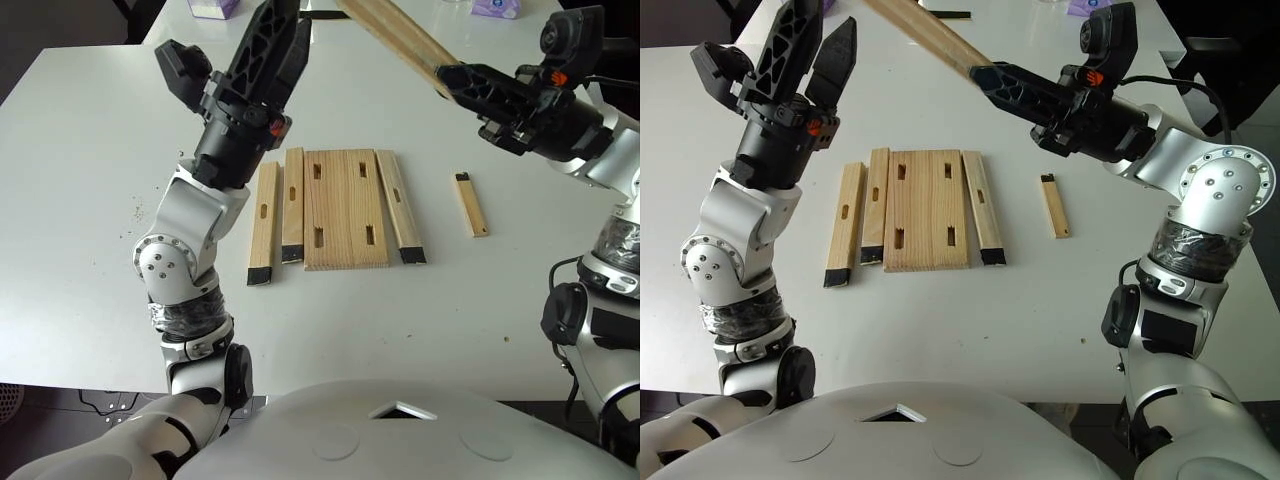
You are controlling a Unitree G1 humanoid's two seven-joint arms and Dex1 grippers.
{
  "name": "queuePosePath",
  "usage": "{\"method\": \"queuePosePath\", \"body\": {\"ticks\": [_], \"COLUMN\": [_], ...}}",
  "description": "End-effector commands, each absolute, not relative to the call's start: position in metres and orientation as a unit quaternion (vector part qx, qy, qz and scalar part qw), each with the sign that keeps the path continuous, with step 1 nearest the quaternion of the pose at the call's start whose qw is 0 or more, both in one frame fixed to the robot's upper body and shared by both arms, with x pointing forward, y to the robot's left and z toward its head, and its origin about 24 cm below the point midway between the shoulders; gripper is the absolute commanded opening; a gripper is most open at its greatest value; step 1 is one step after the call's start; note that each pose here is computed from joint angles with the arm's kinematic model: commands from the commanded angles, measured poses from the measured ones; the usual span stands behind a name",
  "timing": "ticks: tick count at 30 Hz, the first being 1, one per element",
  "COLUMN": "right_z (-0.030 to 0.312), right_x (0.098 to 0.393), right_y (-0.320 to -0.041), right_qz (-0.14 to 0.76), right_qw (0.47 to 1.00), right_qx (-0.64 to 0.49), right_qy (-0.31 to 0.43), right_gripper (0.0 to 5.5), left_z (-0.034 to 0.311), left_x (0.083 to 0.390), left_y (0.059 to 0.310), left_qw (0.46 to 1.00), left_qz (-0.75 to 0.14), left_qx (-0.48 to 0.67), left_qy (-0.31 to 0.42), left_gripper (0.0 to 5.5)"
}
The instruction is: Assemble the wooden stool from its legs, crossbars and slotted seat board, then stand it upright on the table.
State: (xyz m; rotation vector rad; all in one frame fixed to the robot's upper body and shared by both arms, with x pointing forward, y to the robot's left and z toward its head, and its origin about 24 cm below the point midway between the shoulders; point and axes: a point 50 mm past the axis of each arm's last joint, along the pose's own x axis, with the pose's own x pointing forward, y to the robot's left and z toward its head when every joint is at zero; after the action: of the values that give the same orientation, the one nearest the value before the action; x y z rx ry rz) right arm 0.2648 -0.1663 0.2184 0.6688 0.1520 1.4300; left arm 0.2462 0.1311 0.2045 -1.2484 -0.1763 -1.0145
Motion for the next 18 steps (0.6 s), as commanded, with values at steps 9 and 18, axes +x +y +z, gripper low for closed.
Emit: {"method": "queuePosePath", "body": {"ticks": [9, 18], "right_z": [0.203, 0.196], "right_x": [0.256, 0.245], "right_y": [-0.173, -0.177], "right_qz": [0.631, 0.655], "right_qw": [0.706, 0.694], "right_qx": [0.304, 0.263], "right_qy": [0.108, 0.145], "right_gripper": [2.06, 2.06], "left_z": [0.209, 0.210], "left_x": [0.235, 0.238], "left_y": [0.124, 0.134], "left_qw": [0.699, 0.716], "left_qz": [-0.501, -0.515], "left_qx": [-0.505, -0.467], "left_qy": [-0.075, -0.059], "left_gripper": [3.46, 3.46]}}
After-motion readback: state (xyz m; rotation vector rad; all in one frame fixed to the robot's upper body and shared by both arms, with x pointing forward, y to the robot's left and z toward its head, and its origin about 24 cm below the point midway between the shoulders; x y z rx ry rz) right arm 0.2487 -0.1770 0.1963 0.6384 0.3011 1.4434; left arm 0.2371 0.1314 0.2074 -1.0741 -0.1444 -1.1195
